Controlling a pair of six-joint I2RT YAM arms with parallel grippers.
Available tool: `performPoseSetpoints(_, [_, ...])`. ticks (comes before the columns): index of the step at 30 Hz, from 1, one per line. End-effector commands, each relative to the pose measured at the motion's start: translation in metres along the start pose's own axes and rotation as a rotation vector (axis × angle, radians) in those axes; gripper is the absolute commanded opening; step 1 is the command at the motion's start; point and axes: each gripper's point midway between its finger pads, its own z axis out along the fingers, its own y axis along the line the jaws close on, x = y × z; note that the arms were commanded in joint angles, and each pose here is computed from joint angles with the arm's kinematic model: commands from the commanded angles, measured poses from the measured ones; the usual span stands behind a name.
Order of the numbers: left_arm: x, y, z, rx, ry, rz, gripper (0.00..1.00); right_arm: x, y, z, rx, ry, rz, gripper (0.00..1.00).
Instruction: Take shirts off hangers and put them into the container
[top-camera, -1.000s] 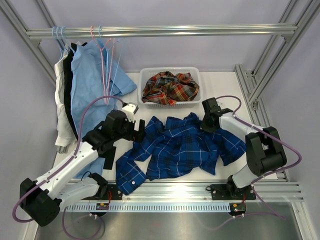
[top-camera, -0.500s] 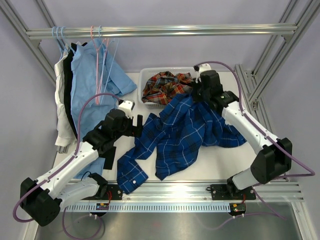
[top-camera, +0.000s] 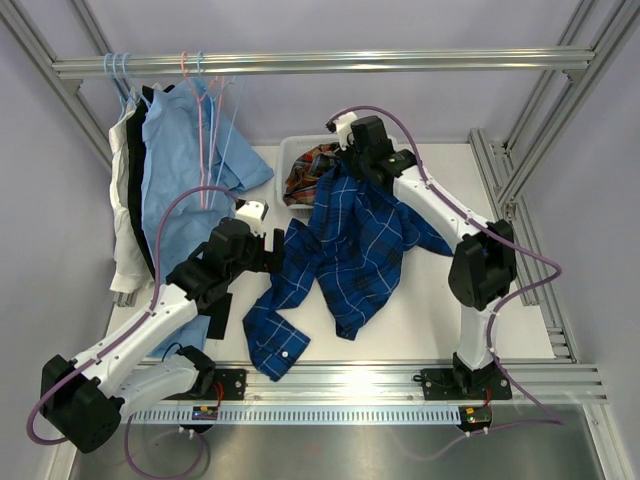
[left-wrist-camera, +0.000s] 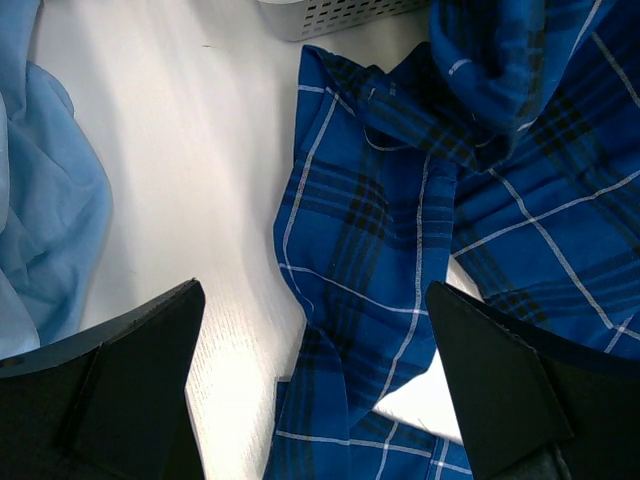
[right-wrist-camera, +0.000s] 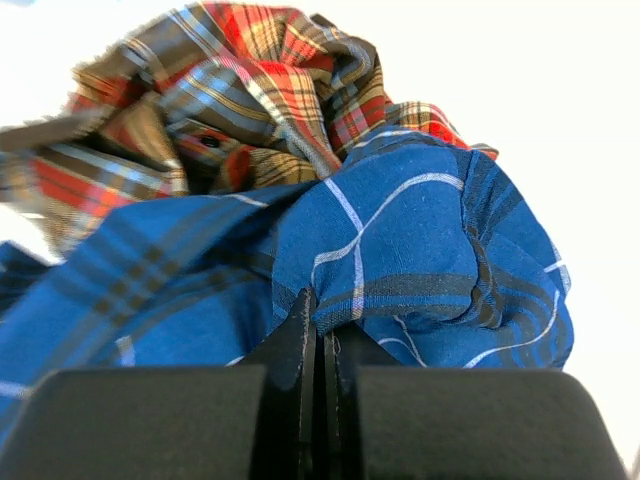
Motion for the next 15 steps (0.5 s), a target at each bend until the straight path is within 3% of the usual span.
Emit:
performPoseSetpoints(1, [-0.016, 0.001, 0.001, -0.01, -0.069, -0.016, 0.99, -0.037, -0.017, 0.007, 0.11, -0.095, -0.133, 0.0])
performPoseSetpoints(9, [-0.014, 0.001, 0.002, -0.009, -0.064, -0.017, 0.99, -0.07, -0.037, 0.026, 0.295, -0.206, -0.222, 0.0])
performPoseSetpoints(15, [-0.014, 0.001, 0.004, -0.01, -0.063, -0.017, 0.99, -0.04, -0.001, 0.079, 0.143, -0.101, -0.256, 0.0])
